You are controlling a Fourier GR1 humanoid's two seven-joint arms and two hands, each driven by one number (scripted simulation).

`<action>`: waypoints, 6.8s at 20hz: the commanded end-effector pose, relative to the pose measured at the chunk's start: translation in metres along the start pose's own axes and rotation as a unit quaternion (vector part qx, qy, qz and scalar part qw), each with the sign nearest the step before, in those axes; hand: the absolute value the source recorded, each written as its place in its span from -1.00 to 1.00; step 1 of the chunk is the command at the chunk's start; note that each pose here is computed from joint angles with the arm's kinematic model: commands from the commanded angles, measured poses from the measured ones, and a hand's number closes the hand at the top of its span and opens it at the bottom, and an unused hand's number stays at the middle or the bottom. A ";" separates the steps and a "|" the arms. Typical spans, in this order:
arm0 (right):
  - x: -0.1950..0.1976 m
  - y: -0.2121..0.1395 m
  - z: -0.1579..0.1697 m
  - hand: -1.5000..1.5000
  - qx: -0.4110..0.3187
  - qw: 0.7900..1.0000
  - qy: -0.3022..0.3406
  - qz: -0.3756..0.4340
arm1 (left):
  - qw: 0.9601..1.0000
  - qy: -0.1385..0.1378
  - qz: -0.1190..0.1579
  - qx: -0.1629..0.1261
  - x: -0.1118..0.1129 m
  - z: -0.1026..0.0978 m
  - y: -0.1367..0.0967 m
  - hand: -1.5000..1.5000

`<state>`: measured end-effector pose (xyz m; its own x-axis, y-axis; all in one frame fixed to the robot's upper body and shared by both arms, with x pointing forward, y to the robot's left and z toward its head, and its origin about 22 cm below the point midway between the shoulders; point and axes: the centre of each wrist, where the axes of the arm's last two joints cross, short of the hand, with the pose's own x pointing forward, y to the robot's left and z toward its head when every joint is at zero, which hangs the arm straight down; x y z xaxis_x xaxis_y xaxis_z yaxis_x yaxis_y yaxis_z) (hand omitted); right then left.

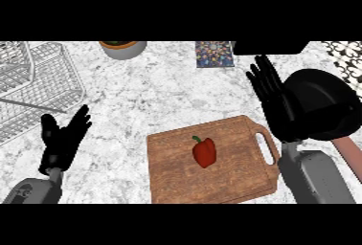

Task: Pick the bell pepper from the cutting board and place it in the pot

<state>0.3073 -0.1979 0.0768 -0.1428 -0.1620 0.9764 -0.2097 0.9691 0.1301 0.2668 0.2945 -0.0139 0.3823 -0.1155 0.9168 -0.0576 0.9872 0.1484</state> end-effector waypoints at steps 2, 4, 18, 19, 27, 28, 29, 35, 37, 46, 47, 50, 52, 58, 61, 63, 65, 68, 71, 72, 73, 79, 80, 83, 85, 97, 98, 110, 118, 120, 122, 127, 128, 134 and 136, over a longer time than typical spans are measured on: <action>0.025 -0.003 -0.027 1.00 0.141 0.990 -0.026 -0.005 | 0.994 -0.107 0.004 0.000 0.044 -0.012 -0.007 0.00; 0.044 0.015 -0.039 1.00 0.254 0.966 -0.049 0.009 | 0.981 -0.192 0.018 -0.015 0.081 -0.008 -0.015 0.00; 0.072 -0.079 -0.056 -1.00 0.469 0.813 -0.183 0.291 | 0.954 -0.293 0.054 -0.018 0.112 0.001 -0.027 0.00; 0.068 -0.084 -0.056 -1.00 0.477 0.806 -0.183 0.300 | 0.953 -0.294 0.065 -0.002 0.108 -0.007 -0.019 0.00; 0.062 -0.048 -0.070 -1.00 0.549 0.691 -0.135 0.450 | 0.956 -0.284 0.067 0.003 0.108 0.002 -0.016 0.00; 0.059 -0.033 -0.070 -1.00 0.557 0.683 -0.143 0.451 | 0.954 -0.291 0.067 0.004 0.119 -0.002 -0.028 0.00; 0.052 -0.039 -0.081 -1.00 0.556 0.678 -0.137 0.461 | 0.956 -0.287 0.057 0.001 0.118 -0.006 -0.021 0.00; 0.045 0.015 -0.075 -1.00 0.567 0.658 -0.101 0.486 | 0.957 -0.285 0.062 0.008 0.102 0.003 -0.016 0.00; 0.027 0.003 -0.073 -1.00 0.565 0.647 -0.088 0.504 | 0.957 -0.281 0.063 0.018 0.110 -0.005 -0.002 0.00; -0.011 -0.004 -0.054 -1.00 0.583 0.641 -0.057 0.496 | 0.958 -0.279 0.073 0.017 0.092 0.000 -0.005 0.00; -0.009 -0.013 -0.046 -1.00 0.583 0.636 -0.063 0.501 | 0.958 -0.281 0.061 0.012 0.110 0.009 -0.008 0.00; -0.013 0.006 -0.053 -1.00 0.583 0.642 -0.077 0.491 | 0.957 -0.284 0.057 0.010 0.101 -0.001 -0.001 0.00; -0.014 0.019 -0.051 -1.00 0.586 0.649 -0.091 0.477 | 0.956 -0.284 0.064 0.020 0.104 0.007 -0.005 0.00; -0.024 0.015 -0.030 -1.00 0.570 0.640 -0.080 0.508 | 0.958 -0.277 0.069 0.004 0.100 0.001 -0.010 0.00; -0.036 0.038 -0.043 -1.00 0.554 0.629 -0.083 0.539 | 0.957 -0.284 0.059 0.018 0.079 0.005 -0.004 0.00; -0.058 0.031 -0.038 -1.00 0.548 0.637 -0.067 0.538 | 0.958 -0.278 0.067 0.008 0.105 0.023 -0.014 0.00; -0.044 0.038 -0.039 -1.00 0.561 0.631 -0.064 0.532 | 0.956 -0.285 0.061 0.021 0.110 0.007 -0.012 0.00; -0.064 0.063 -0.044 -1.00 0.558 0.629 -0.066 0.536 | 0.956 -0.284 0.070 0.014 0.099 0.000 -0.008 0.00; -0.097 0.052 -0.034 -1.00 0.563 0.629 -0.079 0.530 | 0.956 -0.287 0.061 0.012 0.100 0.001 -0.003 0.00; -0.083 0.055 -0.045 -1.00 0.566 0.629 -0.085 0.525 | 0.957 -0.285 0.057 0.007 0.084 -0.002 -0.015 0.00; -0.095 0.073 -0.035 -1.00 0.569 0.630 -0.086 0.522 | 0.956 -0.288 0.053 0.014 0.106 -0.004 -0.012 0.00; -0.111 0.058 -0.038 -1.00 0.592 0.626 -0.073 0.503 | 0.957 -0.284 0.058 0.015 0.095 0.000 -0.016 0.00; -0.120 0.062 -0.005 1.00 0.606 0.610 -0.108 0.499 | 0.957 -0.282 0.059 0.015 0.117 0.008 -0.009 0.00; -0.129 0.073 -0.009 1.00 0.617 0.593 -0.147 0.496 | 0.958 -0.281 0.060 0.013 0.110 0.004 -0.012 0.00; -0.121 0.086 -0.018 1.00 0.608 0.598 -0.168 0.493 | 0.958 -0.280 0.058 0.012 0.106 0.001 -0.021 0.00; -0.077 0.055 -0.055 1.00 0.394 0.692 -0.069 0.601 | 0.955 -0.291 0.063 0.014 0.109 0.008 -0.012 0.00; -0.071 0.043 -0.061 1.00 0.339 0.715 -0.035 0.610 | 0.956 -0.288 0.060 0.019 0.109 0.008 -0.015 0.00; 0.019 -0.003 -0.122 1.00 -0.203 0.711 0.163 0.653 | 0.954 -0.294 0.060 0.015 0.110 0.009 -0.012 0.00; 0.096 0.020 -0.159 1.00 -0.510 0.567 0.169 0.624 | 0.954 -0.294 0.056 -0.016 0.115 0.008 -0.026 0.00; 0.106 0.026 -0.167 1.00 -0.557 0.511 0.183 0.628 | 0.954 -0.294 0.061 -0.019 0.116 0.005 -0.034 0.00; 0.107 0.036 -0.171 1.00 -0.596 0.485 0.169 0.617 | 0.953 -0.299 0.059 -0.012 0.112 0.003 -0.031 0.00; 0.107 0.034 -0.175 1.00 -0.619 0.437 0.216 0.616 | 0.954 -0.293 0.060 0.005 0.120 0.004 -0.013 0.00; 0.109 0.037 -0.176 1.00 -0.620 0.442 0.233 0.605 | 0.956 -0.286 0.062 -0.013 0.106 0.011 -0.014 0.00; 0.095 0.005 -0.158 1.00 -0.608 0.434 0.271 0.608 | 0.958 -0.278 0.065 0.021 0.089 0.000 -0.005 0.00; 0.107 -0.015 -0.155 1.00 -0.620 0.434 0.262 0.599 | 0.957 -0.282 0.065 0.019 0.108 -0.003 -0.015 0.00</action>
<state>0.4491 -0.1856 0.2028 0.8214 0.5075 0.2603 0.4486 -0.2928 -0.8444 0.3075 0.2686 0.0799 -0.1893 -0.0430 0.9810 -0.0951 0.9951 0.0253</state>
